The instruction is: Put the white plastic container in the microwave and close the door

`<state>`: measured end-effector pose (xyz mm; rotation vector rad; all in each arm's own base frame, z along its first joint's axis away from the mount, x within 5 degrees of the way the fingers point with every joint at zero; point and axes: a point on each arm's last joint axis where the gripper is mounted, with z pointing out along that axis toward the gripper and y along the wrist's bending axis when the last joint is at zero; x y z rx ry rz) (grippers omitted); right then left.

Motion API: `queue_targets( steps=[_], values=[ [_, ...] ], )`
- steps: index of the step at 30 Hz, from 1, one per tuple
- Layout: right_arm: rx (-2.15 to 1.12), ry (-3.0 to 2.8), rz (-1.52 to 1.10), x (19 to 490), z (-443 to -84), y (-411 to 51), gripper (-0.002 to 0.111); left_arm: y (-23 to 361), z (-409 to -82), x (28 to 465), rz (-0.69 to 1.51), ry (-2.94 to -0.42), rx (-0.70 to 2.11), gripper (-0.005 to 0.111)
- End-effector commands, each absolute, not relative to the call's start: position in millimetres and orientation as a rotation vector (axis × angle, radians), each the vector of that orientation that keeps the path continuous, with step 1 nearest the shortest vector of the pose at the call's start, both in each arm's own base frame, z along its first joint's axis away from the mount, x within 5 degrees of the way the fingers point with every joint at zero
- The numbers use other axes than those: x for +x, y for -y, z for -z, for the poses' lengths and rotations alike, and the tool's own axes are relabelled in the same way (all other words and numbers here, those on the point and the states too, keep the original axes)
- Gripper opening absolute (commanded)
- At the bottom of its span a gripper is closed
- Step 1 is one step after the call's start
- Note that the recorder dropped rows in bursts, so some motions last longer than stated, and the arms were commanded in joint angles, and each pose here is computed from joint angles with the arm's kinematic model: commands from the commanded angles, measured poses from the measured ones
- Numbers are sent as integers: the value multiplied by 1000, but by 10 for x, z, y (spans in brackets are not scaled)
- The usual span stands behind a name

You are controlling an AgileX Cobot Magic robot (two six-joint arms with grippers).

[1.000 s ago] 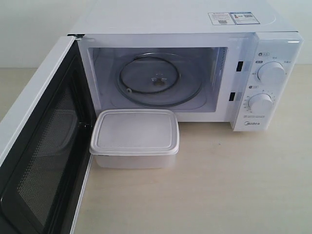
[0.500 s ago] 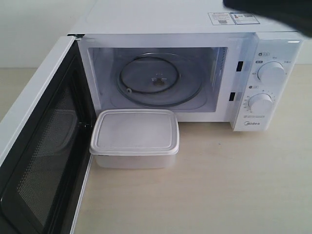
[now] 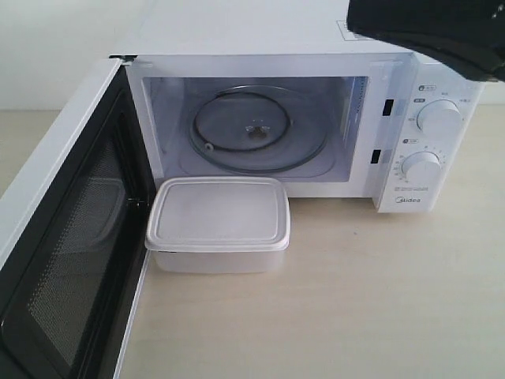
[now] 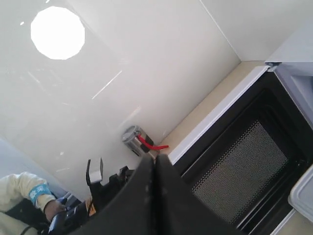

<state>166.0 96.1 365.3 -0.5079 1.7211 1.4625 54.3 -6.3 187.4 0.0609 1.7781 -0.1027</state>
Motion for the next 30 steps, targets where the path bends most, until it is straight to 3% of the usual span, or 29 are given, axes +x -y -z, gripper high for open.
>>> queue_targets(
  steps=[1, 9, 30],
  values=[
    [-420, -1720, -1439, 1702, -3669, -936, 0, 65, -1867, 542, 116, -1777, 51, 4],
    [-260, -1663, -1160, 1587, -3825, -945, 0, 65, -1867, 542, 116, -1777, 51, 4],
    [-122, -1619, -884, 1219, -3874, -1335, 0, 65, -1867, 542, 116, -1777, 51, 4]
  ],
)
